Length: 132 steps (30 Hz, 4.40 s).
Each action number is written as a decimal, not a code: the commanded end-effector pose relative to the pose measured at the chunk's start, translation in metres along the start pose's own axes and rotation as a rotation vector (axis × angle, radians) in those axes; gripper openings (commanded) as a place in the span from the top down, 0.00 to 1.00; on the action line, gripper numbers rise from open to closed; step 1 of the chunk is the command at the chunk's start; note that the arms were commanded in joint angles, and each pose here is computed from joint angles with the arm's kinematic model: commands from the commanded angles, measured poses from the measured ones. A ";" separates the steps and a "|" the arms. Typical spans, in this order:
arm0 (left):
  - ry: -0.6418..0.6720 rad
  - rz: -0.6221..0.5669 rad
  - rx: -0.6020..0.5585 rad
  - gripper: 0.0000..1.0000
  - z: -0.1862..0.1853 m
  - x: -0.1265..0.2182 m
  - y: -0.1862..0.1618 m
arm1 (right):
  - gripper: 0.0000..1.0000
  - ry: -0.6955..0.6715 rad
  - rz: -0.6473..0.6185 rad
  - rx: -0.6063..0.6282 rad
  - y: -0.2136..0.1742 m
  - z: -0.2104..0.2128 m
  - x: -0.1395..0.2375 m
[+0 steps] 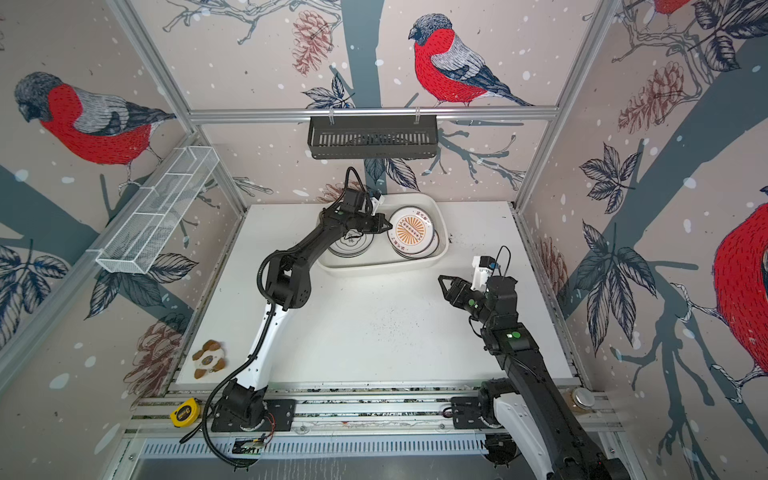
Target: Place the plates into the plastic bin on the countertop
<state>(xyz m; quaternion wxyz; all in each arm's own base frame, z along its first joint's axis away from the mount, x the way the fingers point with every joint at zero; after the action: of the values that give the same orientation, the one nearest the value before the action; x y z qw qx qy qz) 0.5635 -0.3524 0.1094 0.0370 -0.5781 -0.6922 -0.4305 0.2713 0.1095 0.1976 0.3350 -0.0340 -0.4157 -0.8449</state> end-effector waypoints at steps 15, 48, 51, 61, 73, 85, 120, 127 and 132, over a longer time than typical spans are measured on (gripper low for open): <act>-0.039 -0.020 0.037 0.92 0.011 -0.006 0.004 | 0.43 -0.001 -0.012 -0.002 0.012 0.003 -0.007; -0.047 -0.023 0.044 0.80 0.008 -0.017 -0.001 | 0.43 0.005 0.012 -0.004 0.011 -0.001 -0.018; -0.044 -0.018 0.046 0.78 0.009 -0.019 -0.003 | 0.43 0.003 0.013 -0.004 0.010 -0.001 -0.018; -0.044 0.001 0.049 0.74 0.008 -0.020 -0.010 | 0.43 0.006 0.007 -0.003 0.010 0.000 -0.017; -0.029 0.000 0.030 0.55 0.002 -0.014 -0.009 | 0.43 0.015 -0.003 0.003 0.012 0.002 -0.015; 0.024 -0.039 -0.077 0.27 -0.033 0.037 0.014 | 0.36 -0.097 -0.081 0.052 0.040 -0.009 -0.016; 0.715 -0.528 -0.094 0.03 0.097 0.354 -0.087 | 0.00 -0.683 -0.570 0.402 0.127 -0.130 0.023; 0.758 -0.794 -0.155 0.02 0.109 0.373 -0.107 | 0.00 -0.796 -0.587 0.392 0.115 -0.160 0.029; 0.732 -0.931 -0.222 0.02 0.104 0.378 -0.119 | 0.00 -0.791 -0.621 0.387 0.094 -0.170 0.032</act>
<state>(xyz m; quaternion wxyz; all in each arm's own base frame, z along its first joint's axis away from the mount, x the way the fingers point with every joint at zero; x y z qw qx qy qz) 0.3784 0.0040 0.1326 0.1140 -0.1254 -0.7562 -0.6320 0.3418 -0.0673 0.1447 -0.0653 -0.1945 -0.6471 -0.7343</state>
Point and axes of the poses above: each gripper's point midway between its finger pads, its own x axis back along the fingers, its own z axis along the line the jaws close on, y = z × x, the point moved 1 cm from there along x, back along the fingers, and after that the axes turned 3 degrees about x, right-handed, at the moved point
